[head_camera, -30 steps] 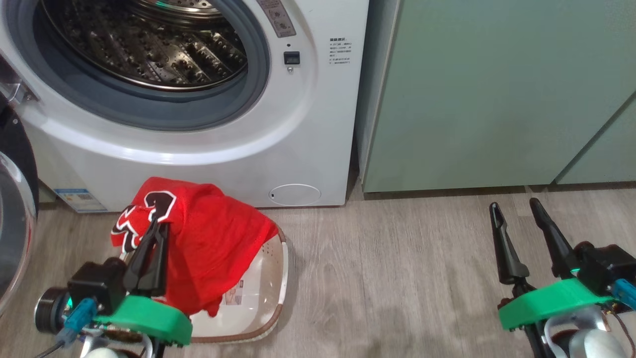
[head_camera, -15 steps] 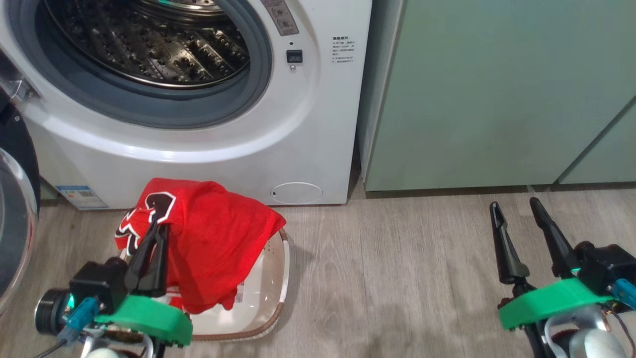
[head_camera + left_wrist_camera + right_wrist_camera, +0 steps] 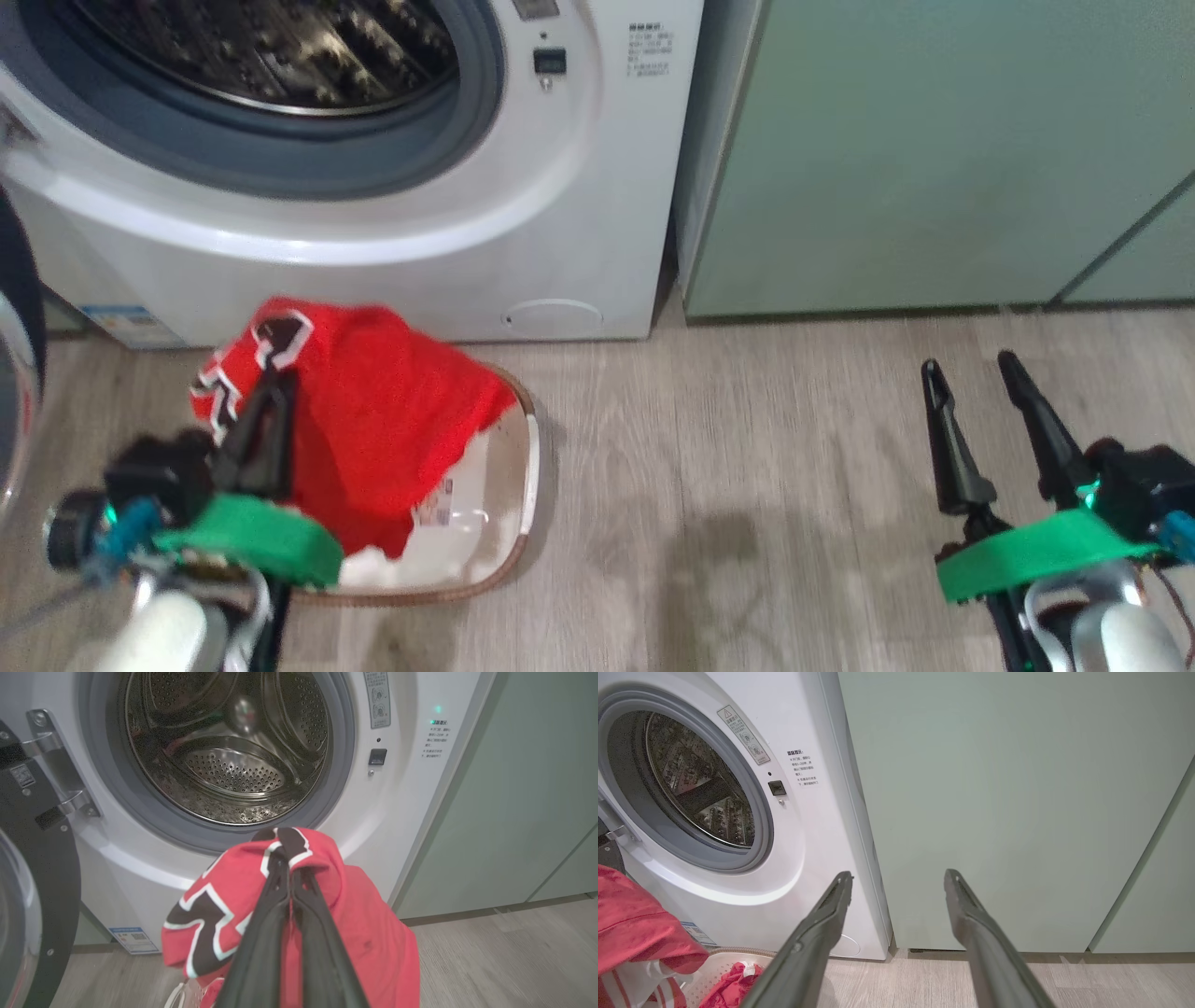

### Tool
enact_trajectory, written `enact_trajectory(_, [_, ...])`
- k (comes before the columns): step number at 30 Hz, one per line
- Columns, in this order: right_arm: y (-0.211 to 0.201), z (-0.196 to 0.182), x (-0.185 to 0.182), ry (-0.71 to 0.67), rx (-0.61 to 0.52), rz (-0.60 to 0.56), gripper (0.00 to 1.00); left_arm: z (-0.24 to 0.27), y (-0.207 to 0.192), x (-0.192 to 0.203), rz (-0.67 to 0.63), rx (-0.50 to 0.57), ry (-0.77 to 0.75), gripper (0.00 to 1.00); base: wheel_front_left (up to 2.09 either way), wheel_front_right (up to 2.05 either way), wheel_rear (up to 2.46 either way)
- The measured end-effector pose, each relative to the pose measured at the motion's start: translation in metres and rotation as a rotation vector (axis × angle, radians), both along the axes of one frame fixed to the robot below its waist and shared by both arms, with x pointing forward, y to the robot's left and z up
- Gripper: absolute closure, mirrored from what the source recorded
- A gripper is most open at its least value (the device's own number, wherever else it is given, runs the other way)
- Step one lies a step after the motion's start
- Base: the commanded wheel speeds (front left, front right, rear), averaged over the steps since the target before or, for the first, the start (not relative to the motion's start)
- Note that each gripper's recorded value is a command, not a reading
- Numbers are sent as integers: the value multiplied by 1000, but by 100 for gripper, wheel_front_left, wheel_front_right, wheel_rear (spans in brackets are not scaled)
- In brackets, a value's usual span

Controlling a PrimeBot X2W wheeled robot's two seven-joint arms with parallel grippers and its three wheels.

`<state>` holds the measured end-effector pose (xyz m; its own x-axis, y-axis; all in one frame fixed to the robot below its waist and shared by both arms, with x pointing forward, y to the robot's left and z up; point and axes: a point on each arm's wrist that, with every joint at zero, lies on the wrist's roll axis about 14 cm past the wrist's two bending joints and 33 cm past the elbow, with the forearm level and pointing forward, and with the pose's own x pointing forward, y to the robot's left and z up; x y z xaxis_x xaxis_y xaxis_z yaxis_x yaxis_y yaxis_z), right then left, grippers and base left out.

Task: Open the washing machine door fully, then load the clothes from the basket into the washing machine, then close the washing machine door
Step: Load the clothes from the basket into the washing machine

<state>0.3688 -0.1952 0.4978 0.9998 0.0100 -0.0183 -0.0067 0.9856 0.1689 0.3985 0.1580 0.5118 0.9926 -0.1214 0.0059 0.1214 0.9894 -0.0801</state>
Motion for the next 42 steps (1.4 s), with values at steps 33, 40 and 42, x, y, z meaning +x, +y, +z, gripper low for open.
enact_trajectory(33, [-8,-113,85,154,71,-39,0,-110,45,295,-25,-65,496,100,0,0,0])
enact_trajectory(40, [-21,-126,85,184,71,-73,0,-133,47,320,-10,-66,559,100,0,0,0])
enact_trajectory(42, [-24,-127,85,187,69,-80,0,-135,46,328,-3,-58,547,100,0,0,0])
